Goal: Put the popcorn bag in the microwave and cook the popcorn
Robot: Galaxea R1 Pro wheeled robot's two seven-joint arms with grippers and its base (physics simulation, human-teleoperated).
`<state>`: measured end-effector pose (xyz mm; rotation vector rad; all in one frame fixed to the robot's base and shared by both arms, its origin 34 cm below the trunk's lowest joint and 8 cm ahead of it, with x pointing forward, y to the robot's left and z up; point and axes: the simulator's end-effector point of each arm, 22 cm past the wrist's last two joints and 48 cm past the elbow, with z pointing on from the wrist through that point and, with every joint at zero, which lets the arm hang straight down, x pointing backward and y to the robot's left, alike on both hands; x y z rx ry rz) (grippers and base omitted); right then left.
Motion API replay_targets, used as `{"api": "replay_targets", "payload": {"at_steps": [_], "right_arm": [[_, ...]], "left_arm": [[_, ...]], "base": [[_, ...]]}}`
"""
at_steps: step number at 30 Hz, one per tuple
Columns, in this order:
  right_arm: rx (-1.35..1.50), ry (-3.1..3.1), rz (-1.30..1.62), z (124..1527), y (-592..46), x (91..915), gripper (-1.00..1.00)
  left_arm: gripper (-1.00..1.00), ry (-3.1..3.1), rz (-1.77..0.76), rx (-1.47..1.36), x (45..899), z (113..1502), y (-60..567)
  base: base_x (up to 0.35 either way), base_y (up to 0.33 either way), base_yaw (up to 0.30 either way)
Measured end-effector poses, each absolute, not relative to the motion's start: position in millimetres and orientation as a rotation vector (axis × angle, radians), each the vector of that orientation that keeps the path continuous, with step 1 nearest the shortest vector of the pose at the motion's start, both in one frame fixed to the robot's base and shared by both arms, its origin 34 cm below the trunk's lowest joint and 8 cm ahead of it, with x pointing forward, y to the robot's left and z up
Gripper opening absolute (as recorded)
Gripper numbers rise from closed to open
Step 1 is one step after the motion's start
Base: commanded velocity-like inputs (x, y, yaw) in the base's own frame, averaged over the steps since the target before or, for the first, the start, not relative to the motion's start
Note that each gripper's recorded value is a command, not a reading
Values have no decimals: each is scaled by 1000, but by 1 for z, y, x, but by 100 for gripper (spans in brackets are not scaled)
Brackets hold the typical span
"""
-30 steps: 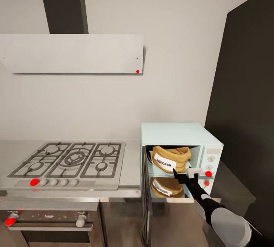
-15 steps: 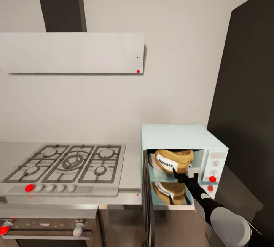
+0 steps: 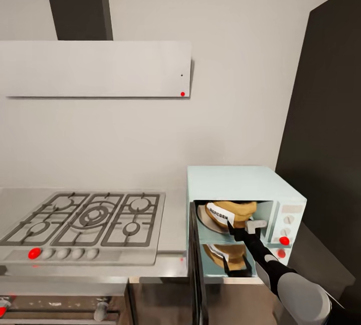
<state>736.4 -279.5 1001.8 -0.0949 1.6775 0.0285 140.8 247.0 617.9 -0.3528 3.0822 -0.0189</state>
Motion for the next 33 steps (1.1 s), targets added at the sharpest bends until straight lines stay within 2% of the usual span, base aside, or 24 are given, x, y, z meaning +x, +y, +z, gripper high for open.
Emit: {"api": "replay_targets", "payload": {"at_steps": [25,33], "right_arm": [[-95,1678,29,1001,-279,736,100],[-95,1679,28,1001,-280,737,100]], "left_arm": [[100,3083,-19,-352,141,618,247],[100,3083,-20,-354,141,618,246]], "base": [[50,4,0],[-225,-13,0]]}}
